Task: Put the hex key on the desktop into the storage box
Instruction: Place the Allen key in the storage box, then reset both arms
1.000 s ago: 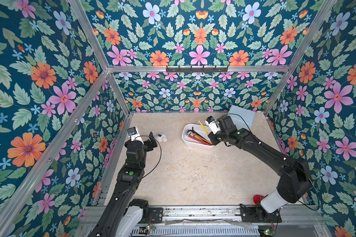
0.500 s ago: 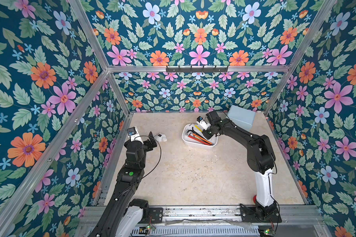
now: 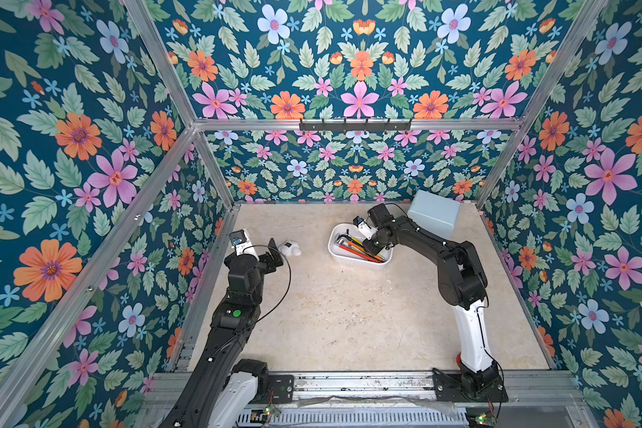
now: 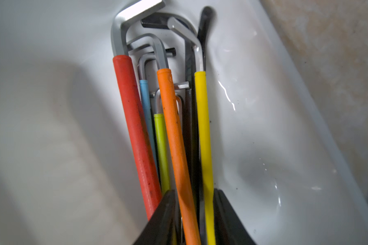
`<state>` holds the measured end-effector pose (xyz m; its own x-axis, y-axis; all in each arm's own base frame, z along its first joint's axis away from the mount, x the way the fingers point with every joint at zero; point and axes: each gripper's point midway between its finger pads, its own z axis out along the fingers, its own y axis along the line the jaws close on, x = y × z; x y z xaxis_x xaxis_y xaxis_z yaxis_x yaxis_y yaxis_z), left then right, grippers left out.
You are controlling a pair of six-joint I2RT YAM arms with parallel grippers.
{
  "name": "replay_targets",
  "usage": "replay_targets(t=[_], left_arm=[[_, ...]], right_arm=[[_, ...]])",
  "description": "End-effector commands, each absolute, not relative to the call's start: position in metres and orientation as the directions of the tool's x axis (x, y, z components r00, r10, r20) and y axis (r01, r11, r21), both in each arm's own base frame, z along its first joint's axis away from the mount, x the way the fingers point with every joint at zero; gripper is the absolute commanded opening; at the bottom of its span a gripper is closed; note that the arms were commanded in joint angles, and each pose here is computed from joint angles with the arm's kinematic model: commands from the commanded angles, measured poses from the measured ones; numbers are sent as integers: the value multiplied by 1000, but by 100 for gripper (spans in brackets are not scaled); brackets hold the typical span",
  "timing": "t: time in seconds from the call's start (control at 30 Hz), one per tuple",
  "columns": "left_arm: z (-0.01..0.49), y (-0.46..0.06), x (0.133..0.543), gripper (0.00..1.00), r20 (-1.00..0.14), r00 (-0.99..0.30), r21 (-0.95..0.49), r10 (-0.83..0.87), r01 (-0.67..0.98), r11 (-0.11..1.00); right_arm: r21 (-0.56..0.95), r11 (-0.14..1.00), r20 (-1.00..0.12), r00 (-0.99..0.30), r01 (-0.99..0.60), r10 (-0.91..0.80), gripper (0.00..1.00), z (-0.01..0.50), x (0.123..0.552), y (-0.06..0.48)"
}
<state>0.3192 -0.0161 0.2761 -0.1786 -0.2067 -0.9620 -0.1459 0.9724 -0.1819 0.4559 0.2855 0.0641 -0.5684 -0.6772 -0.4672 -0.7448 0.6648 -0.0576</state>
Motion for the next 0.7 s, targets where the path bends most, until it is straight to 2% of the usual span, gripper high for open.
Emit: replay_targets(t=[0.0, 0.17, 0.23, 0.3, 0.47, 0.67], left_arm=[[278, -15, 320, 99, -966, -166, -174, -199, -151, 973], [275, -14, 323, 99, -966, -170, -168, -194, -160, 973], [271, -13, 325, 100, -966, -177, -158, -188, -169, 973], [263, -10, 328, 99, -966, -187, -144, -180, -189, 971], [241, -2, 332, 99, -971, -211, -65, -116, -234, 970], [217, 11, 335, 100, -984, -177, 28, -24, -287, 958]], right_arm=[[-67, 685, -526, -558, -725, -642, 38, 90, 461, 289], [-64, 715, -627, -529, -697, -572, 45, 138, 459, 291], [-53, 734, -685, -510, -677, -520, 56, 162, 453, 289], [-29, 751, -750, -482, -659, -452, 74, 191, 441, 284], [39, 807, -890, -388, -589, -240, 99, 247, 398, 252], [138, 925, -965, -258, -354, 46, 99, 274, 362, 165]])
